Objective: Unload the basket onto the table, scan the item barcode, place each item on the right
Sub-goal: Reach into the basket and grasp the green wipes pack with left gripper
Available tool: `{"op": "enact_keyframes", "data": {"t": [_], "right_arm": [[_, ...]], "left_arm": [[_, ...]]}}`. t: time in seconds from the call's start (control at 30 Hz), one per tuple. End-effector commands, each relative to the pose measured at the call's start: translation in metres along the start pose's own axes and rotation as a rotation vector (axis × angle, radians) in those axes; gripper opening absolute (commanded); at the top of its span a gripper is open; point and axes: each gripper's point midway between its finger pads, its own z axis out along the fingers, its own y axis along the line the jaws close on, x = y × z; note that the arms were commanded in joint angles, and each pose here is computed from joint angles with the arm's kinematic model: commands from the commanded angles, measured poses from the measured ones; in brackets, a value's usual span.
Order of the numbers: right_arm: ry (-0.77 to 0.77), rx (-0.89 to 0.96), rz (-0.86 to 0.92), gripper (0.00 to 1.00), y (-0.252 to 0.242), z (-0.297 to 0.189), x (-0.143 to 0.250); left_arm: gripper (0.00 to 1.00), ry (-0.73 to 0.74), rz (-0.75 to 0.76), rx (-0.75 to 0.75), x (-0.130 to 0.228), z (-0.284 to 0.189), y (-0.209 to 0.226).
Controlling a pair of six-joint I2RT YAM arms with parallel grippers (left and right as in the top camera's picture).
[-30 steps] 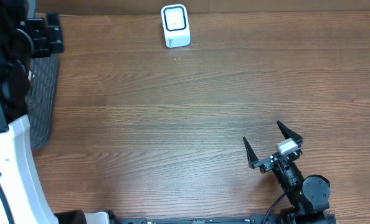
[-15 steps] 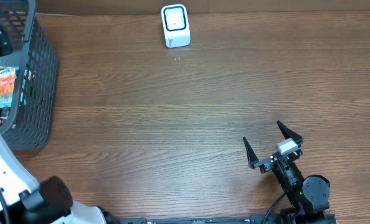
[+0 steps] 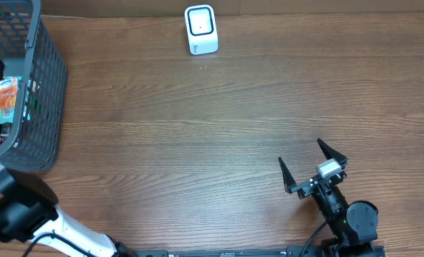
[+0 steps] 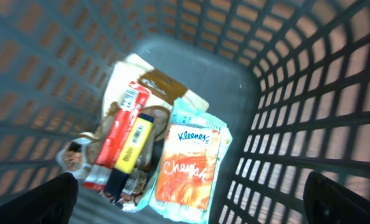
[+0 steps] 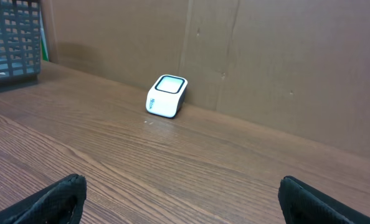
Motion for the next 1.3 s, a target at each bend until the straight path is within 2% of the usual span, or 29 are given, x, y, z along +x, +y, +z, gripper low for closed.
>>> {"op": "enact_keyframes", "data": {"t": [0.0, 0.33, 0.83, 1.07, 1.1, 1.27], "right_arm": [[-0.004, 0.012, -0.004, 1.0, -0.002, 0.0, 0.002], [-0.004, 0.013, -0.004, 1.0, -0.002, 0.0, 0.002], [-0.004, 0.012, -0.004, 1.0, -0.002, 0.0, 0.002], [-0.004, 0.012, -0.004, 1.0, -0.002, 0.0, 0.002], [-0.004, 0.013, -0.004, 1.0, -0.002, 0.0, 0.002], [-0.004, 0.013, -0.004, 1.0, -0.002, 0.0, 0.002]], "left_arm": [[1.0, 0.044, 0.051, 0.038, 0.008, 0.027, 0.0], [1.0, 0.174, 0.07, 0.081, 0.039, 0.086, 0.003], [1.0, 0.313, 0.063, 0.129, 0.078, 0.138, -0.005], [1.0, 0.352, 0.078, 0.077, 0.088, 0.148, -0.001], [0.97, 0.353, 0.081, 0.07, 0.088, 0.149, -0.001], [0.73, 0.361, 0.082, 0.066, 0.09, 0.148, -0.001]]}}
